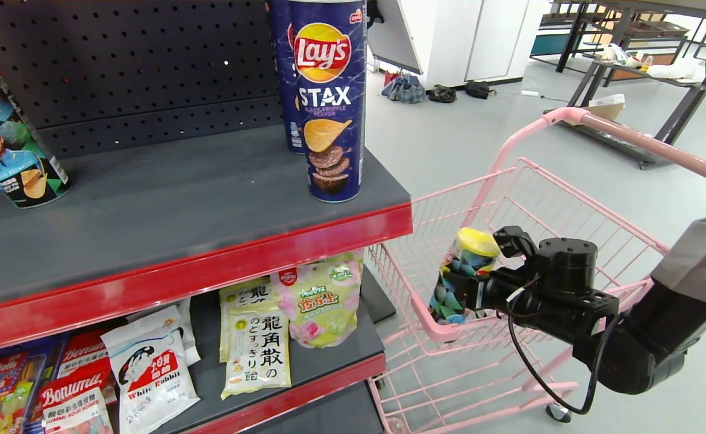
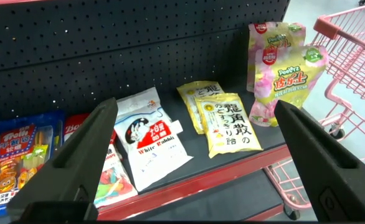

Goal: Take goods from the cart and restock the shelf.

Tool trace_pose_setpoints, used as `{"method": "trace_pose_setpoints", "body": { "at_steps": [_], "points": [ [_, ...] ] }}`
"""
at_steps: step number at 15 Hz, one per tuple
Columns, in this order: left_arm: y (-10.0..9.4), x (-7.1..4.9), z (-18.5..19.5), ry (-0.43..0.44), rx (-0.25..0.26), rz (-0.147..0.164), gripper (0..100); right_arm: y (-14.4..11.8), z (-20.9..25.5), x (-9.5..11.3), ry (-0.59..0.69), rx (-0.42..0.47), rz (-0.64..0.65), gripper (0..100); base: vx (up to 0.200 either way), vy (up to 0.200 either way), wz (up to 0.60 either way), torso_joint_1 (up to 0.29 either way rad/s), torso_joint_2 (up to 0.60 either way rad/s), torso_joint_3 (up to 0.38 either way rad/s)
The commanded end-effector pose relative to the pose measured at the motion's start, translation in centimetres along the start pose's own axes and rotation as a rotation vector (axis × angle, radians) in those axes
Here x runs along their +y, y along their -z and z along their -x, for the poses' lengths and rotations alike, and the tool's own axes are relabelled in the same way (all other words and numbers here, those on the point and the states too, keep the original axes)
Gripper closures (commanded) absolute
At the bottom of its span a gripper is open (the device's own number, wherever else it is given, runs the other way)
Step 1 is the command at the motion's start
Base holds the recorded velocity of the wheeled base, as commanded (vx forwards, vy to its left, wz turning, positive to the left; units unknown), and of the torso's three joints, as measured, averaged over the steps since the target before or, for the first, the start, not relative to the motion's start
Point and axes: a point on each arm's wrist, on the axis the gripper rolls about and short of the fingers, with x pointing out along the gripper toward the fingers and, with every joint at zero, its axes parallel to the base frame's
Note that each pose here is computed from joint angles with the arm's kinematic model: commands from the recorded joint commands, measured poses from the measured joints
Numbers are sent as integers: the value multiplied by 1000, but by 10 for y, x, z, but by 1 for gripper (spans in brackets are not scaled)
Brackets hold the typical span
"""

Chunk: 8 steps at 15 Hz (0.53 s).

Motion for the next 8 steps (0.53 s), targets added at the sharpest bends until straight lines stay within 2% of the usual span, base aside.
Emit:
{"method": "trace_pose_setpoints", "body": {
  "at_steps": [1,3,6,7,8],
  "points": [
    [0,0,0,-1,1,0,0,-13,4,3,-6,-40,27,100,0,0,0,0,0,0],
    [0,0,0,0,1,2,0,-51,17,8,-7,-144,94,100,0,0,0,0,0,0],
    [0,0,0,-1,1,2,0,-112,57,16,22,-213,134,100,0,0,0,0,0,0],
    [0,0,0,-1,1,2,0,-140,91,23,54,-258,185,100,0,0,0,0,0,0],
    [0,0,0,0,1,0,0,-152,121,30,153,-291,219,100,0,0,0,0,0,0]
  ]
}}
